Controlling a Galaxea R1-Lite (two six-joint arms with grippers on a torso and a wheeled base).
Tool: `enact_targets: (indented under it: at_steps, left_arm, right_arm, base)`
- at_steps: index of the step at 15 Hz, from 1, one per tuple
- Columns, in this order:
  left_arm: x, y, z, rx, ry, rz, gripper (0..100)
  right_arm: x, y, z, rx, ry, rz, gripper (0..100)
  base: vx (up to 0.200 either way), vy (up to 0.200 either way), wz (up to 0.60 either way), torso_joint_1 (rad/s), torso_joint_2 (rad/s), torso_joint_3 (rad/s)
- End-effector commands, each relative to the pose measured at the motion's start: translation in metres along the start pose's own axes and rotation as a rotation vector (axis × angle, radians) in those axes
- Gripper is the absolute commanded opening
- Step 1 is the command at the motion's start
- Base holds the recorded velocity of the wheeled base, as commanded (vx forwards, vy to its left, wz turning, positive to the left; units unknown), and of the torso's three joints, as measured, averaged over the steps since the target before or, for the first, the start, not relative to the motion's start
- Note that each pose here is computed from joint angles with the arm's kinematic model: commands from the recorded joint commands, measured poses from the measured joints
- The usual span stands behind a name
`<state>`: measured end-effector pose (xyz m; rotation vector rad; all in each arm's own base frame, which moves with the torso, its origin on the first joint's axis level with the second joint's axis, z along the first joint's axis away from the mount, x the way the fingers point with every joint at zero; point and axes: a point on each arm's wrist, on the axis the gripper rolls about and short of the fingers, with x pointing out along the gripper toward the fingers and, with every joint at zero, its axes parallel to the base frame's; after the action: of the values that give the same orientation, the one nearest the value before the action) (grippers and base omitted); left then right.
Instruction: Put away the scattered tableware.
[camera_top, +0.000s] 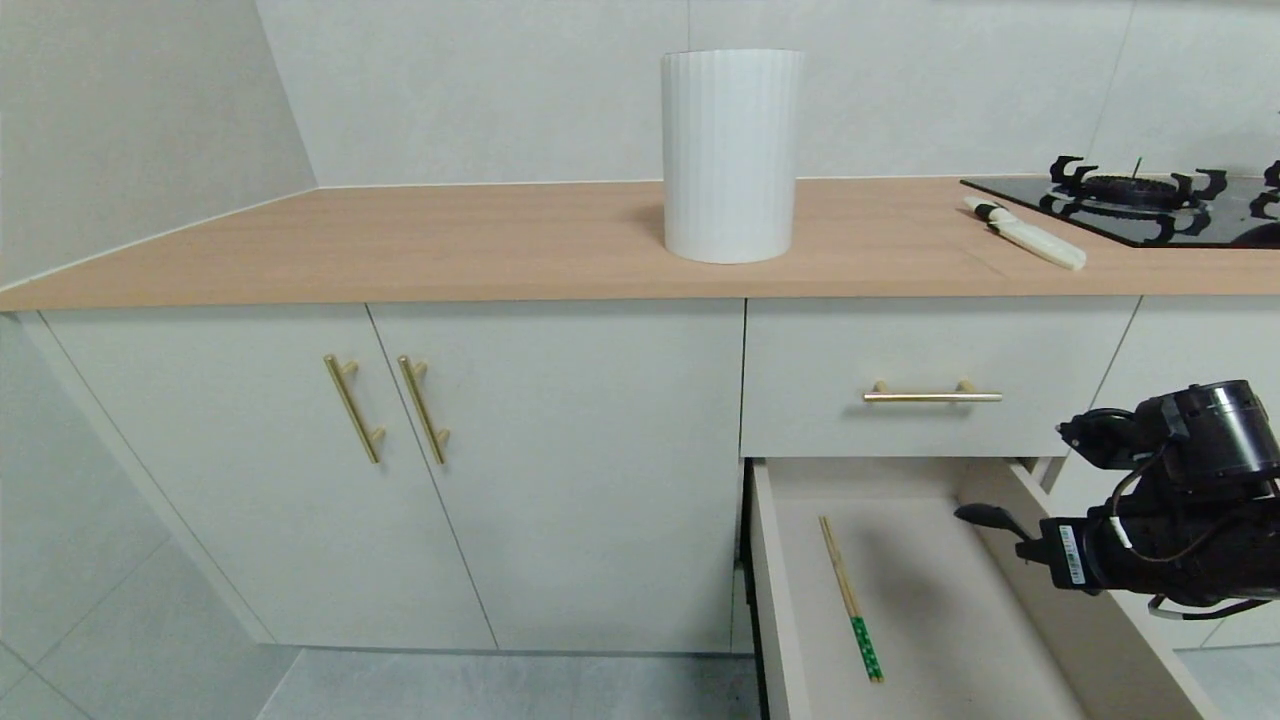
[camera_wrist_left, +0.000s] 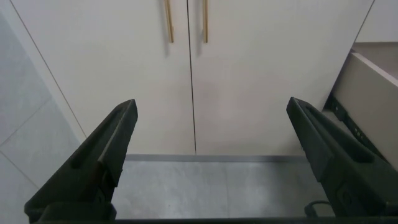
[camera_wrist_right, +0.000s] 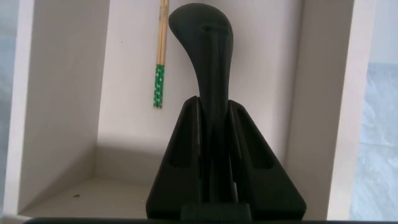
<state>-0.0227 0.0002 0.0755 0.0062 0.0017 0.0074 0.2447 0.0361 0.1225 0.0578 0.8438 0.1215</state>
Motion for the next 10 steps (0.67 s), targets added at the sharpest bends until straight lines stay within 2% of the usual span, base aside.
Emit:
enact_targets:
  at_steps: [1,4,5,7,10]
  left_arm:
    - [0.000,0.000,0.000,0.000,0.001,0.000,100]
    - [0.000,0.000,0.000,0.000,0.001,0.000,100]
    - [0.000,0.000,0.000,0.000,0.001,0.000,100]
    - [0.000,0.000,0.000,0.000,0.001,0.000,100]
    - [0.000,0.000,0.000,0.000,0.001,0.000,100]
  right_arm:
    - [0.010,0.000,-0.003,-0.009,0.039,-0.001,0]
    - [0.051,0.000,-0.017,-0.032,0.155,-0.006,0]
    - [0.070,0.002,-0.022,-0.034,0.168,-0.006,0]
    - [0.109,0.010,-0.039,-0.043,0.158,-0.035,0]
    - [0.152,0.018,-0.062,-0.052,0.125,-0.148,0]
  base:
    - [0.000,0.000,0.00,0.000,0.00,0.000]
    - [0.000,0.000,0.00,0.000,0.00,0.000]
    - [0.000,0.000,0.00,0.000,0.00,0.000]
    - [0.000,0.000,0.00,0.000,0.00,0.000]
    - [0.000,0.000,0.00,0.000,0.00,0.000]
